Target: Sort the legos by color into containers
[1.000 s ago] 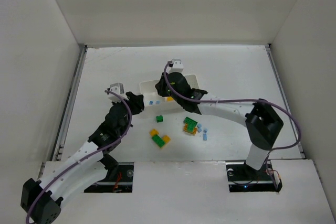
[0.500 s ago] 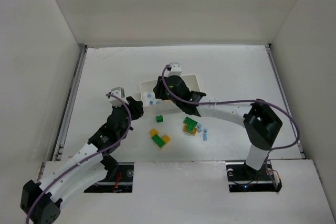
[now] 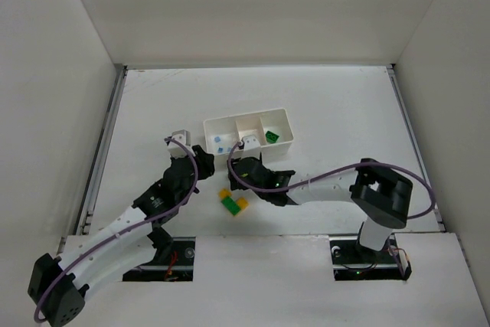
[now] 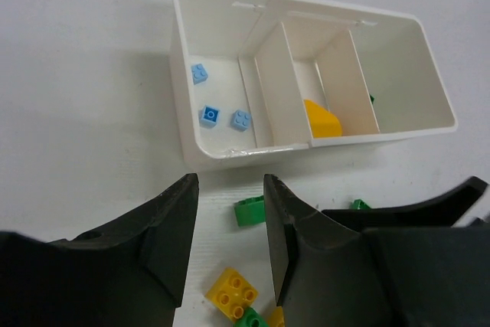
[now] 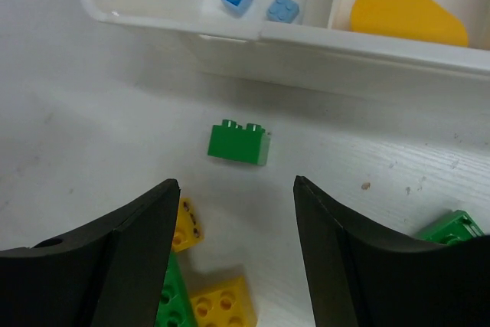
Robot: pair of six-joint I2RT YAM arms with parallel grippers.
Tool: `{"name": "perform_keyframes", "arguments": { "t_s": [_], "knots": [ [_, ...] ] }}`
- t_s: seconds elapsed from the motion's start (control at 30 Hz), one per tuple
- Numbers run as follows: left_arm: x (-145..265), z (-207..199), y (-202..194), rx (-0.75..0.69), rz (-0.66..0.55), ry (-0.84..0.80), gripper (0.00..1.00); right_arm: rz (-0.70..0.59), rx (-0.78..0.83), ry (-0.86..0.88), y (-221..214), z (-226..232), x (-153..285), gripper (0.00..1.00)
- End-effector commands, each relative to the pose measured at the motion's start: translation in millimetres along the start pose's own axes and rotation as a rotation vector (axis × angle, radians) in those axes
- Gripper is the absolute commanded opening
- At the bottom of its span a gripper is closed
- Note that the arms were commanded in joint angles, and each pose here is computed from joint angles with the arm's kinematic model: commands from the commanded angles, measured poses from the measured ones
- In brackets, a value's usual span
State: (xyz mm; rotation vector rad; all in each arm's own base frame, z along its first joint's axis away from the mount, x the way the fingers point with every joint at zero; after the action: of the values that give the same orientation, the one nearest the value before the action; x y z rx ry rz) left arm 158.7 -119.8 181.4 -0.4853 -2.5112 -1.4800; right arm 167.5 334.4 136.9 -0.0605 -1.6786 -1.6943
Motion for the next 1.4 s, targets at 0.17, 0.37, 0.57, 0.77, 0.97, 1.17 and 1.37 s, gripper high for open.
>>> {"name": "perform_keyframes", "arguments": {
  "t_s": [0.17,0.37,0.57,0.77,0.97,1.17,1.37],
  "knots": [
    [12,6,-4,0.008,0.013,0.004,0.37,-0.089,-0.028,-0.068,6,15,-37,0.63],
    [13,12,-9,0.007,0.028,0.026,0.37,-0.080,-0.008,-0.082,-2,19,-53,0.54],
    [12,13,-10,0.002,0.041,0.031,0.37,-0.083,-0.002,-0.103,-3,16,-50,0.27],
    [15,14,-21,-0.042,0.125,0.024,0.37,-0.187,-0.061,-0.007,34,13,21,0.25],
    [15,1,-38,-0.096,0.238,0.005,0.37,-0.297,-0.117,-0.044,78,-30,59,0.26],
    [16,-7,-53,-0.122,0.277,0.002,0.37,-0.303,-0.109,-0.230,100,-94,28,0.27],
    [15,-10,-62,-0.142,0.307,0.027,0.40,-0.282,-0.117,-0.268,112,-120,0,0.27]
  ]
}}
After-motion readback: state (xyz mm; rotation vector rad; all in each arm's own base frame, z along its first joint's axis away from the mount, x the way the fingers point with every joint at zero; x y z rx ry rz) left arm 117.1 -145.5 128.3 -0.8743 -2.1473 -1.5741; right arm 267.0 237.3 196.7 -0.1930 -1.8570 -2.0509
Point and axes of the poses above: each gripper's point midway between its finger pads, its own x axis back along the fingers, its own z axis along the line the jaws close on, y = z × x, the point moved 10 cm from there along x, back along the fingers, and after that the axes turned 6 degrees about x, right-handed, at the moved point
